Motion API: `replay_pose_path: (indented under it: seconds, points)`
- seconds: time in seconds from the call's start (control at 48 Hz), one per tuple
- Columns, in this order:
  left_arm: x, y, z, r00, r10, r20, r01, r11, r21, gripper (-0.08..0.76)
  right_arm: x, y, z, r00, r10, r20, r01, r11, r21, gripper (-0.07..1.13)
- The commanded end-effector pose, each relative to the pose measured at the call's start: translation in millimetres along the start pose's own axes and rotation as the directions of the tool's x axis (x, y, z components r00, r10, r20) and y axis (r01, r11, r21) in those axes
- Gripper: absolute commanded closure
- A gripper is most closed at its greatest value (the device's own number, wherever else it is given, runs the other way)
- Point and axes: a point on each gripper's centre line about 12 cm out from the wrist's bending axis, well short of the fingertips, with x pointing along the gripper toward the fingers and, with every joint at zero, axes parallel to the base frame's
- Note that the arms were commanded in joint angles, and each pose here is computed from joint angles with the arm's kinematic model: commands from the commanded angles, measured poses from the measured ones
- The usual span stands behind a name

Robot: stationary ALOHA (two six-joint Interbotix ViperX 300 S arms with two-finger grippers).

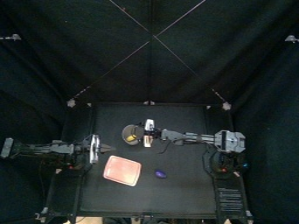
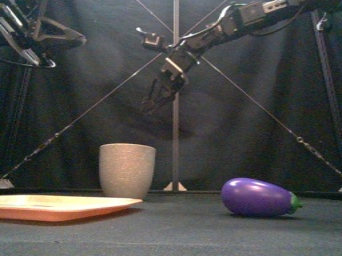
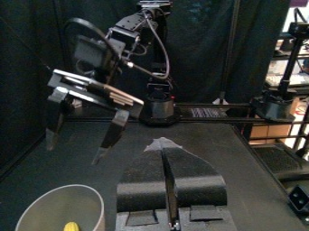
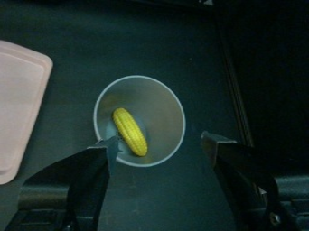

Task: Pick the corn then place it in the grey bowl
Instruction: Drop corn in the grey bowl and return to neutral

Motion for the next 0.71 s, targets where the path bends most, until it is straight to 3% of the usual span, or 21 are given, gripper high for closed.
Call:
replay_pose_path:
  seconds: [0.021,0.292,0.5,0.708]
  points:
    - [2,0,8,1.0,0.002,0.021,-0.002,1.0,0.002,0.703,-51,-7,17,0.99,-0.016,0.142,0.012,1.0,0.026,0.02]
    - [1,1,6,1.0,0.003,0.018,-0.003,1.0,0.002,0.703,-140,12,1,0.916,0.017,0.4,-0.053,0.996,0.078,0.02]
    - [1,1,7,1.0,0.007,0.018,-0.007,1.0,0.005,0.703,-185,21,-33,0.893,0.03,0.449,-0.088,0.99,0.108,0.02]
    - [1,3,6,1.0,0.018,0.017,-0.018,1.0,0.006,0.703,-236,25,-59,0.827,0.029,0.562,-0.139,0.978,0.153,0.02]
